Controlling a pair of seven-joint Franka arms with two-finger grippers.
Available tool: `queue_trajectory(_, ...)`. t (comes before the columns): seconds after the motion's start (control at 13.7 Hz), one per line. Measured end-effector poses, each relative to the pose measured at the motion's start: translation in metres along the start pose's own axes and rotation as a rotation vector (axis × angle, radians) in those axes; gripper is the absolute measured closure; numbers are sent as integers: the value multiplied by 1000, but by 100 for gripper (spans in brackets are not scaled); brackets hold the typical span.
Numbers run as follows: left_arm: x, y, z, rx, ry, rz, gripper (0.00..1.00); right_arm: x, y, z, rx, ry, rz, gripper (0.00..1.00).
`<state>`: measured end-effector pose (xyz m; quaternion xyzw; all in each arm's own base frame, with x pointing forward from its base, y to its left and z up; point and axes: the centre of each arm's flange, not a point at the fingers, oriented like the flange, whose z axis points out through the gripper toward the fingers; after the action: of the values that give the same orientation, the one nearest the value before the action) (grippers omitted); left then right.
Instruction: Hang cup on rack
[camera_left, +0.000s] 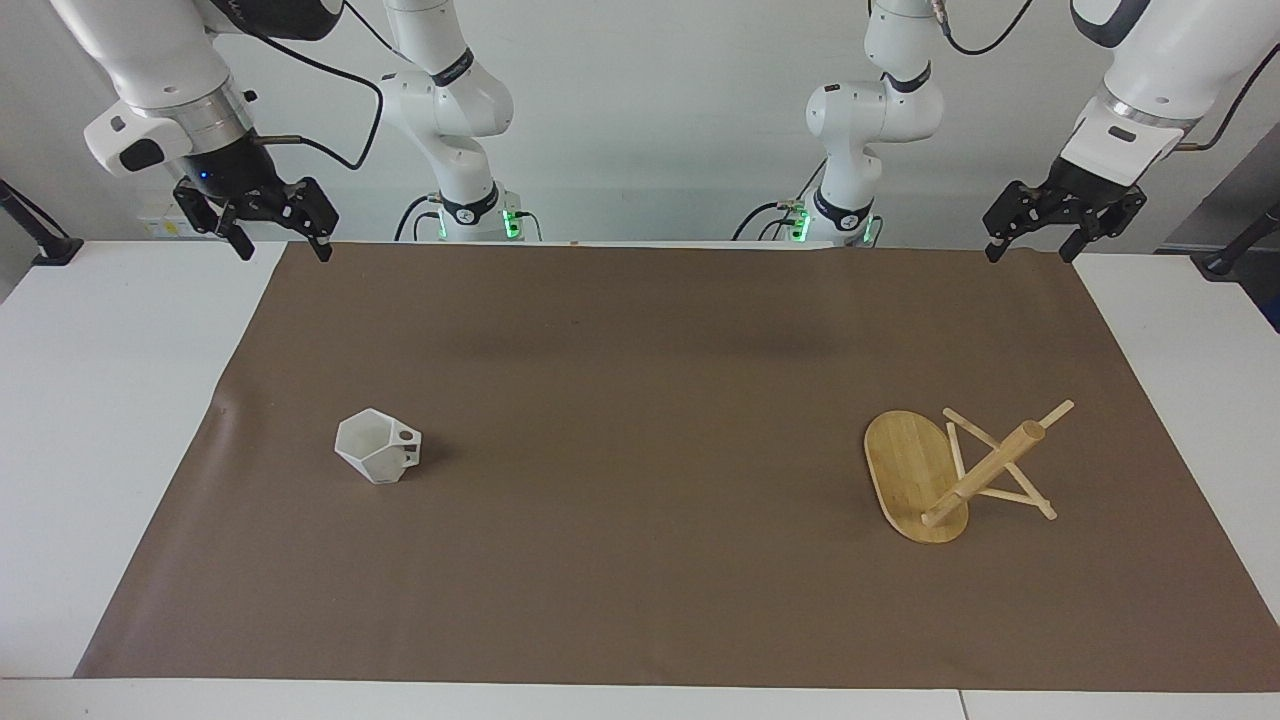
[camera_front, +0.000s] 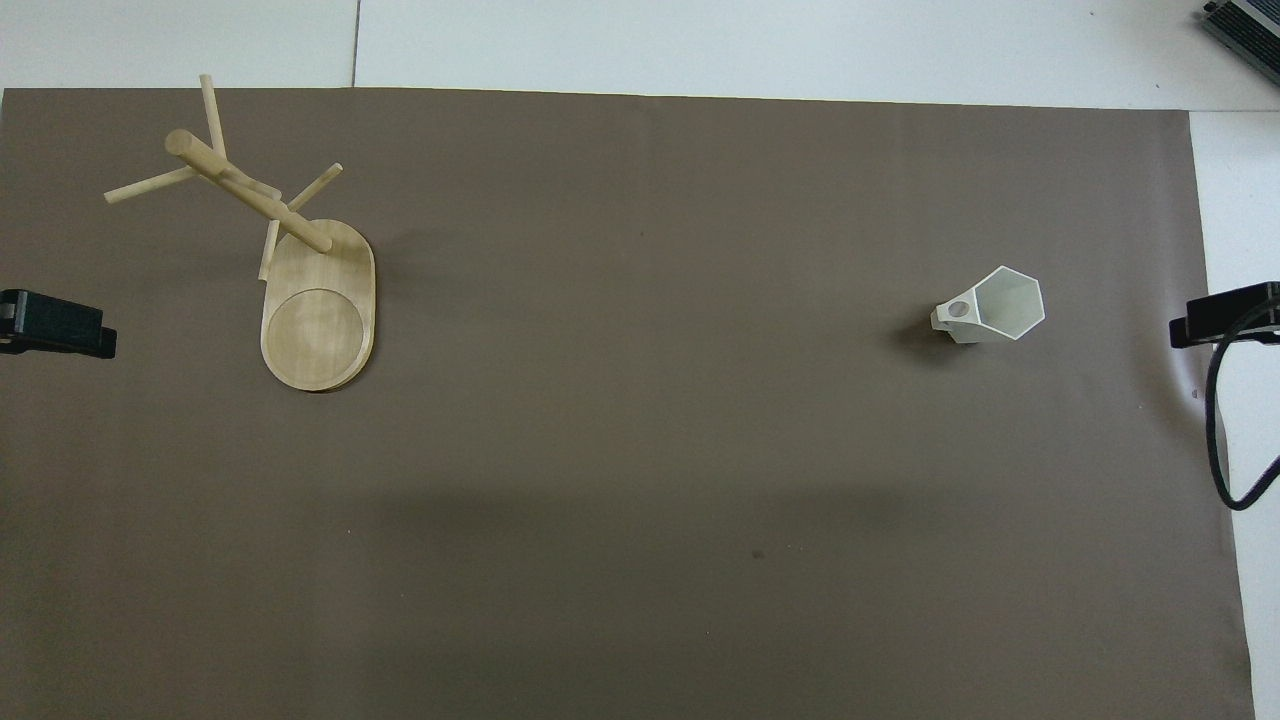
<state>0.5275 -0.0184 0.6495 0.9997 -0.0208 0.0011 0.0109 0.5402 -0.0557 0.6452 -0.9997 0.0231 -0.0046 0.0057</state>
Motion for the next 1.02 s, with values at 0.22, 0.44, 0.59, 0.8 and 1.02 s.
queue_trajectory(0.22, 0, 0, 0, 0, 0, 0, 0, 0, 0, 0, 0, 0, 0, 0)
queue_trajectory(0.44, 0, 0, 0, 0, 0, 0, 0, 0, 0, 0, 0, -1, 0, 0)
queue_trajectory(0.59, 0, 0, 0, 0, 0, 0, 0, 0, 0, 0, 0, -1, 0, 0)
queue_trajectory(0.8, 0, 0, 0, 0, 0, 0, 0, 0, 0, 1, 0, -2, 0, 0)
queue_trajectory(1.02, 0, 0, 0, 0, 0, 0, 0, 1, 2, 7, -1, 13, 4, 0)
